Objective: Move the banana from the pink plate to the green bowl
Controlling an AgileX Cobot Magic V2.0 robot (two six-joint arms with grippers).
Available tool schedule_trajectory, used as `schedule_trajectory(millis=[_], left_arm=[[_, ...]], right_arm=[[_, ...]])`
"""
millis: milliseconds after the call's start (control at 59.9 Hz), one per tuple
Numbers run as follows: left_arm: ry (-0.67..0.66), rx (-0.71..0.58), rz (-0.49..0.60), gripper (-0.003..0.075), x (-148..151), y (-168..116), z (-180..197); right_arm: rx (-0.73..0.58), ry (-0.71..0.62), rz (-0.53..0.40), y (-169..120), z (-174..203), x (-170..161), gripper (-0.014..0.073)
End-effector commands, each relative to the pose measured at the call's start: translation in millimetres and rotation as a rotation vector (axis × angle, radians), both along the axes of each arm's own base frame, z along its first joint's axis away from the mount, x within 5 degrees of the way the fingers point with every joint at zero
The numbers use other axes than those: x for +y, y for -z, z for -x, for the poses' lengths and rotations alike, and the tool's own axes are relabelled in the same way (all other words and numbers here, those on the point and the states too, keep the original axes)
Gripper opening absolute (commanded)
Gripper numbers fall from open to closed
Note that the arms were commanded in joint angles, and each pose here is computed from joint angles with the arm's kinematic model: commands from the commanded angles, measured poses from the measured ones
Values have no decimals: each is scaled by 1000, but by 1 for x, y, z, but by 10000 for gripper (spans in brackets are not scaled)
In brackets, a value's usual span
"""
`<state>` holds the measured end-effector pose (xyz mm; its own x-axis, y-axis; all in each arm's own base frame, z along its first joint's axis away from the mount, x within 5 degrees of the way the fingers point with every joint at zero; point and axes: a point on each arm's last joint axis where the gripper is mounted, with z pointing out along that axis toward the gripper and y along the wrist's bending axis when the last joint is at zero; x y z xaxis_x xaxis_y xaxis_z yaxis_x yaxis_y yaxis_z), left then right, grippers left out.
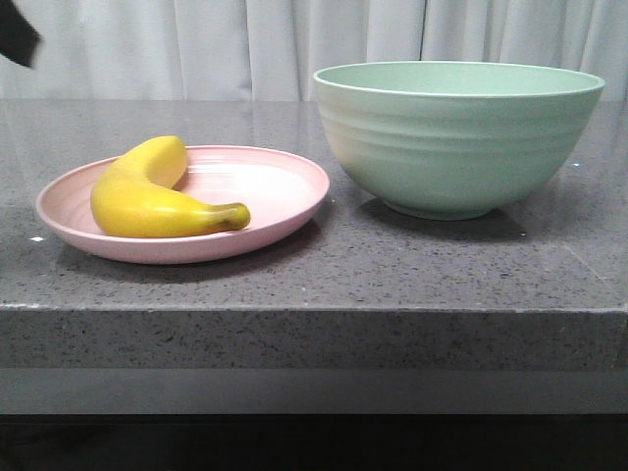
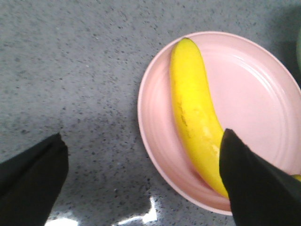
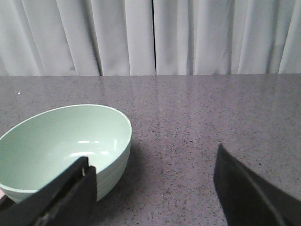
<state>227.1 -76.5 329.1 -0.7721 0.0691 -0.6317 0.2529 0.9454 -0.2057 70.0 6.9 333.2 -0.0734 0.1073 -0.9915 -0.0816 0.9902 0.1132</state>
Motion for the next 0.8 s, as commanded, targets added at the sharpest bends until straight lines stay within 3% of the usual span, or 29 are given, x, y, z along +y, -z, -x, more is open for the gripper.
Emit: schedule_trajectory(millis=[0, 317, 785], left_arm=[[-1, -38, 33, 637, -18, -13, -10], [100, 128, 2, 636, -78, 10, -32], [91, 156, -25, 636, -87, 32, -48]], right_arm=[[-92, 16, 6, -17, -1, -1, 542], [-92, 13, 5, -17, -1, -1, 542], [-91, 12, 5, -16, -1, -1, 542]])
